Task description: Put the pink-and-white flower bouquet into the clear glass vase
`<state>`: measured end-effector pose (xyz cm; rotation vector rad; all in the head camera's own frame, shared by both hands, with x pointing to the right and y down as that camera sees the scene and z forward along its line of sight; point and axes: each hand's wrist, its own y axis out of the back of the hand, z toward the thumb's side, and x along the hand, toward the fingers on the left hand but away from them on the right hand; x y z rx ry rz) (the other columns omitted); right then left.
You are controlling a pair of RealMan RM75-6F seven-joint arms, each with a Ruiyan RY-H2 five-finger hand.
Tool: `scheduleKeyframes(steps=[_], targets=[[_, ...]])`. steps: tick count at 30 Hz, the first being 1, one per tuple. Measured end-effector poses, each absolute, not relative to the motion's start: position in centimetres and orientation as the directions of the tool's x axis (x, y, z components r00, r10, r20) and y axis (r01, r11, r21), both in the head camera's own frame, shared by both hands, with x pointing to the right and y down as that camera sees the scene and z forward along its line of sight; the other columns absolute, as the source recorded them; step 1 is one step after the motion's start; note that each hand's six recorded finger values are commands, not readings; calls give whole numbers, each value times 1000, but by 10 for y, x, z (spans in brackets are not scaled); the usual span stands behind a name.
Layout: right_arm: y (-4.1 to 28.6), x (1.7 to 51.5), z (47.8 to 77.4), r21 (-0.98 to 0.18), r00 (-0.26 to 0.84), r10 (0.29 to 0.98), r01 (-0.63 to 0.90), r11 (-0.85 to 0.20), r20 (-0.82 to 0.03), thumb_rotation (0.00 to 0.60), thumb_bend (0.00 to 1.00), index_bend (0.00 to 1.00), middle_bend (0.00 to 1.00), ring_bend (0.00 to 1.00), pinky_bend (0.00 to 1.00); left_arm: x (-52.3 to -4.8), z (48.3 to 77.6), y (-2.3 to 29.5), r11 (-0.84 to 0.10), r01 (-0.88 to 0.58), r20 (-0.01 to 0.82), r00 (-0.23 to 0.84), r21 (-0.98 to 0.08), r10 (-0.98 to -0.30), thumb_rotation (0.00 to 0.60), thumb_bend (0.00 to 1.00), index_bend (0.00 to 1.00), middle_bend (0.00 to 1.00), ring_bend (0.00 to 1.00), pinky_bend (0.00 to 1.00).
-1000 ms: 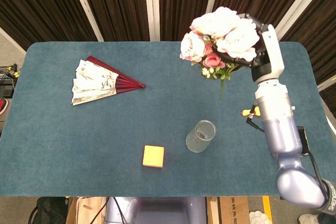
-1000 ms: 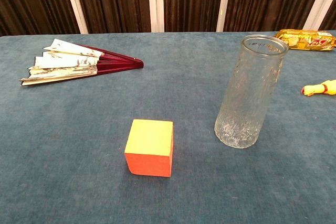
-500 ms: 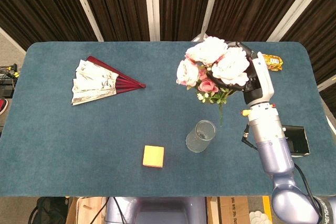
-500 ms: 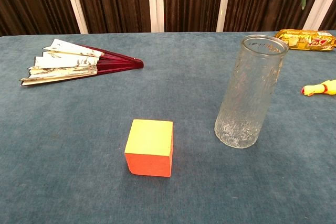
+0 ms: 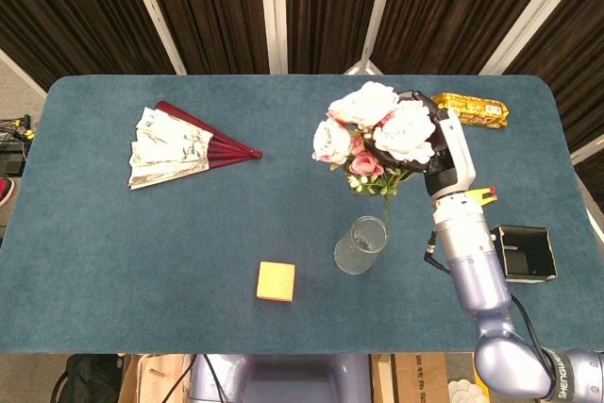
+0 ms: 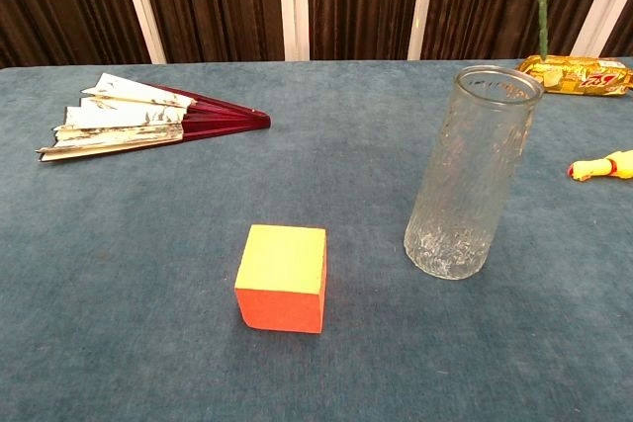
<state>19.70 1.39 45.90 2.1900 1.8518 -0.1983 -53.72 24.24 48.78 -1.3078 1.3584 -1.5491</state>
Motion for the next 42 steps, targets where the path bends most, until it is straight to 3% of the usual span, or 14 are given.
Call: scheduleKeyframes(steps=[21, 42], targets=[[19, 169, 486, 164, 197, 932, 975, -152, -305, 600, 68, 532, 469, 475, 87, -541, 486, 242, -215, -126, 241, -262, -968, -934, 600, 249, 106, 0, 0, 23], [27, 184, 528, 165, 190, 913, 977, -138, -361, 600, 69, 532, 470, 475, 98, -541, 487, 241, -217, -112, 240, -270, -970, -932, 600, 249, 106, 0, 0, 23]])
